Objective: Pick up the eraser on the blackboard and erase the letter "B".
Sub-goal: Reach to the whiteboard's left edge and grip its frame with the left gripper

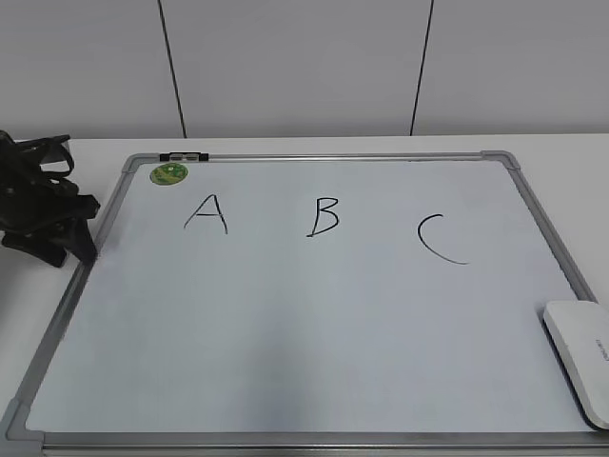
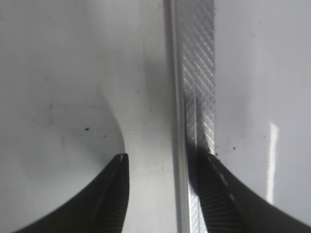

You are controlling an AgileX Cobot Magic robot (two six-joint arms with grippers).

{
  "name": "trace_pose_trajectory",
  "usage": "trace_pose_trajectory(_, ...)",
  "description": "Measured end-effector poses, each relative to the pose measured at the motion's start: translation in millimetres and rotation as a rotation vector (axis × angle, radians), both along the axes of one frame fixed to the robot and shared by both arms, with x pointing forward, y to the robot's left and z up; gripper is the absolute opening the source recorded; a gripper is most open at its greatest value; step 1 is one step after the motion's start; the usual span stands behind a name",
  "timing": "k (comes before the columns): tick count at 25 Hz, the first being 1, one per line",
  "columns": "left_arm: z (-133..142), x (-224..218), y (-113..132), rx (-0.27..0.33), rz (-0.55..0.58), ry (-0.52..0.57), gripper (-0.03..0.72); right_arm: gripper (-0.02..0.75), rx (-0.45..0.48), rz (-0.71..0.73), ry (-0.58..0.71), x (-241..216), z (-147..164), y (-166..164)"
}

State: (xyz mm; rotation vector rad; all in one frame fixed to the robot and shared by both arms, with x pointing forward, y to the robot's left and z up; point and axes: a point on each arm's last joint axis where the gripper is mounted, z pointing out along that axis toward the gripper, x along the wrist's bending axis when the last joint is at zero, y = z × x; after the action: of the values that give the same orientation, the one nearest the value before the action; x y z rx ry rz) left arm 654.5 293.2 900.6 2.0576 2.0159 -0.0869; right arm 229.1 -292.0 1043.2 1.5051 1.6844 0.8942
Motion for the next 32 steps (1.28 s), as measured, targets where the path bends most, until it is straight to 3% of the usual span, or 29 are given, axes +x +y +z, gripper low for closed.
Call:
trace_pose_trajectory(8,0.4,-0.5,-2.4,-0.02,0.008,0.008,0.155,0.573,0.0,0.0,0.0,0.0,0.0,0.0)
trace_pose_trajectory(21,1.1,-1.5,-5.4,-0.056,0.024,0.024,0.041,0.573,0.0,0.0,0.0,0.0,0.0,0.0)
trace_pose_trajectory(32,0.3,-1.7,-6.2,-0.066,0.028,0.03,0.031,0.573,0.0,0.0,0.0,0.0,0.0,0.0)
